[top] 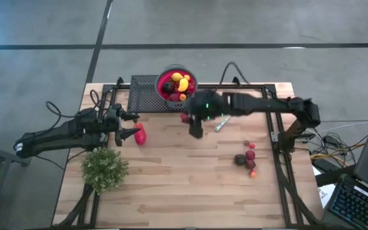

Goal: Pick & Place Fruit
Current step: Put the red strawberry into the red gray strainer bowl on the shelf

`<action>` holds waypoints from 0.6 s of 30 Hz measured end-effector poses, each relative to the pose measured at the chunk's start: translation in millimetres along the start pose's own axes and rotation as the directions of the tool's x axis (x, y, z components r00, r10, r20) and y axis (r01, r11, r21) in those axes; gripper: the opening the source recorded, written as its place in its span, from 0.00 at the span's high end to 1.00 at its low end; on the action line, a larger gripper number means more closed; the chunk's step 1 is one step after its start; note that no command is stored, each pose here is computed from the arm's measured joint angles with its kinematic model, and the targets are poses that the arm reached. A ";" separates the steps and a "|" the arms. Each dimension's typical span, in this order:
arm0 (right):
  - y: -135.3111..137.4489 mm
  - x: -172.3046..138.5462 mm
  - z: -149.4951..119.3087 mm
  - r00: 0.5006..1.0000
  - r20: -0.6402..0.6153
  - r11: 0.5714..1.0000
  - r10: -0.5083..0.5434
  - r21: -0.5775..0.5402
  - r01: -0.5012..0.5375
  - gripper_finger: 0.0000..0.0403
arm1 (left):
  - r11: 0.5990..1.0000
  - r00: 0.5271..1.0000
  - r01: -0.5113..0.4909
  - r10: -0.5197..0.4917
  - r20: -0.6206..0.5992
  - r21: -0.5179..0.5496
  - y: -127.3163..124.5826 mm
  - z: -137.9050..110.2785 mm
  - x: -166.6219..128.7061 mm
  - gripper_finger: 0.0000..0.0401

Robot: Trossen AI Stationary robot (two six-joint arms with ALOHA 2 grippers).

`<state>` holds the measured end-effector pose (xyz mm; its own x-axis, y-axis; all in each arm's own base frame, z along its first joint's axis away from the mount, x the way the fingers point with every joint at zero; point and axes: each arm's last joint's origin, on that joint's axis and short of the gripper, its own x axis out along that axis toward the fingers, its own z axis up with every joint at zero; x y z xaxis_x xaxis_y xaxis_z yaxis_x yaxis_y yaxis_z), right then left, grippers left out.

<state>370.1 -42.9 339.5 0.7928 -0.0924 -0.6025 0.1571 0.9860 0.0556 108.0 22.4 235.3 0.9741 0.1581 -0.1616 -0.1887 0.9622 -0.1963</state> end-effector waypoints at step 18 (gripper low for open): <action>-95.7 -16.1 19.6 0.967 0.135 0.969 -0.215 0.152 0.195 0.61 | 1.000 1.000 0.000 0.000 0.000 0.000 0.0 0.0 0.0 0.22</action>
<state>353.9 -138.5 359.5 0.8124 -0.3205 -0.4870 0.3959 0.9165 0.0572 108.0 22.4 235.4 0.9742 0.1579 -0.1612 -0.1885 0.9622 -0.1964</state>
